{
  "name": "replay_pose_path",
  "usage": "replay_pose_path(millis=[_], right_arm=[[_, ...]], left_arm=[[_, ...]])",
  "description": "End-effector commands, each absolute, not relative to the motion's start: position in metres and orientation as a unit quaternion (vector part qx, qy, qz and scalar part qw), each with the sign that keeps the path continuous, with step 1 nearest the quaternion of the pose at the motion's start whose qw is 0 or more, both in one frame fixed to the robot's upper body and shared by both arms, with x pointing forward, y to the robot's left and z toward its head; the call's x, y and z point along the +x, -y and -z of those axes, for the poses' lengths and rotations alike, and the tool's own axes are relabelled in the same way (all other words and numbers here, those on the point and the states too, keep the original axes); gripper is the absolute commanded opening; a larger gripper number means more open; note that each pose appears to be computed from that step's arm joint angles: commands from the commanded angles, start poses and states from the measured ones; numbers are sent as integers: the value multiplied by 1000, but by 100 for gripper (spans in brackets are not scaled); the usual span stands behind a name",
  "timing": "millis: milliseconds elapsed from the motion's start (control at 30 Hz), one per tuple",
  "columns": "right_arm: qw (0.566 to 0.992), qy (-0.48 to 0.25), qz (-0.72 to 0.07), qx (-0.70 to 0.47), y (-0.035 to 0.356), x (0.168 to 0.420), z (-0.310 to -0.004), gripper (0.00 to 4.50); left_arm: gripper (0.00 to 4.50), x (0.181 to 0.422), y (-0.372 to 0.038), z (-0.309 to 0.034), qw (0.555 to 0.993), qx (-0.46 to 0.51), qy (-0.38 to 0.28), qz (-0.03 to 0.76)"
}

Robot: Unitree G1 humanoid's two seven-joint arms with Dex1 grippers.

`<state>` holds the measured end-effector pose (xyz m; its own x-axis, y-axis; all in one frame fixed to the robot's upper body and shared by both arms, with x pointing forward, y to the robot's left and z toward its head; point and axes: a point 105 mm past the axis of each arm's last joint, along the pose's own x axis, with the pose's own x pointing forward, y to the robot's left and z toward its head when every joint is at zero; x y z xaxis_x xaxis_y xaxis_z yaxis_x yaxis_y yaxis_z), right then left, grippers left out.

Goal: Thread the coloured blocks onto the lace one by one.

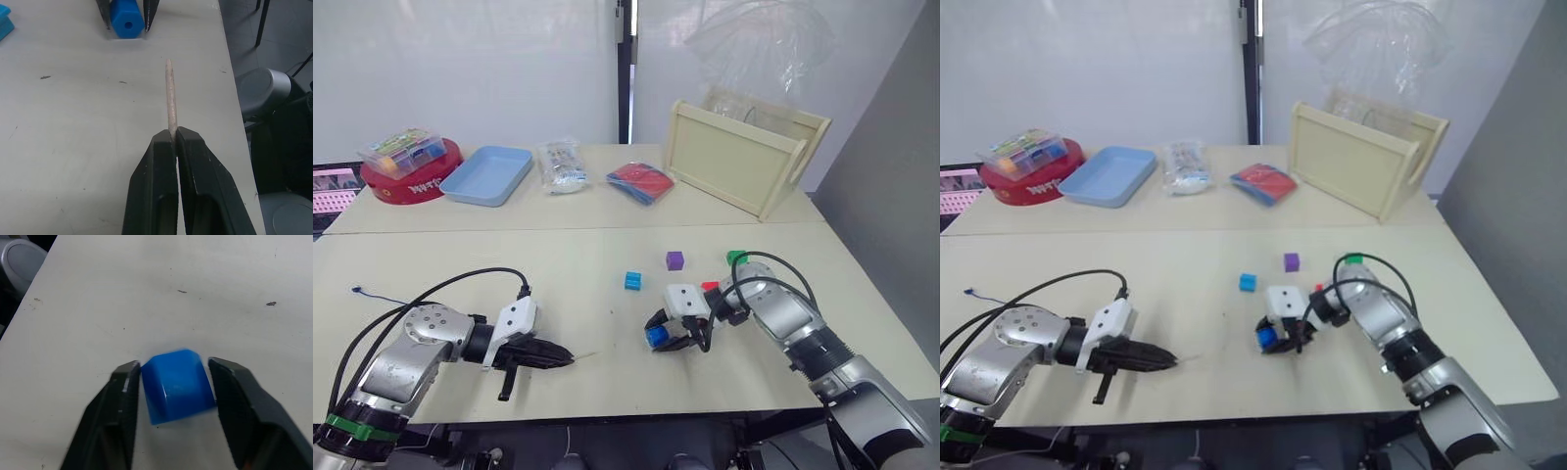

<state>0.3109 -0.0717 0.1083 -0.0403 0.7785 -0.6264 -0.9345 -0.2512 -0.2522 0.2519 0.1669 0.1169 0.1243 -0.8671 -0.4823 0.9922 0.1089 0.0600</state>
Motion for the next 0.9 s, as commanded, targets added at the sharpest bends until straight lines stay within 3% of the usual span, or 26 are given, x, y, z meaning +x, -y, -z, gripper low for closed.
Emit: replay_pose_path(millis=[33, 333, 467, 600, 900], right_arm=[[618, -87, -701, -346, 70, 313, -121, 127], [665, -109, -671, -309, 54, 301, -124, 127], [677, -135, -656, -306, 51, 298, -112, 127], [674, -154, -655, -305, 52, 293, -103, 127], [669, -165, -662, -296, 51, 284, -100, 127]], left_arm=[[0, 252, -164, -126, 727, 197, -157, 638], [0, 259, -139, -129, 734, 181, -196, 625], [0, 261, -132, -123, 721, 182, -218, 632], [0, 270, -130, -107, 719, 213, -254, 610], [0, 278, -113, -108, 716, 208, -242, 621]])
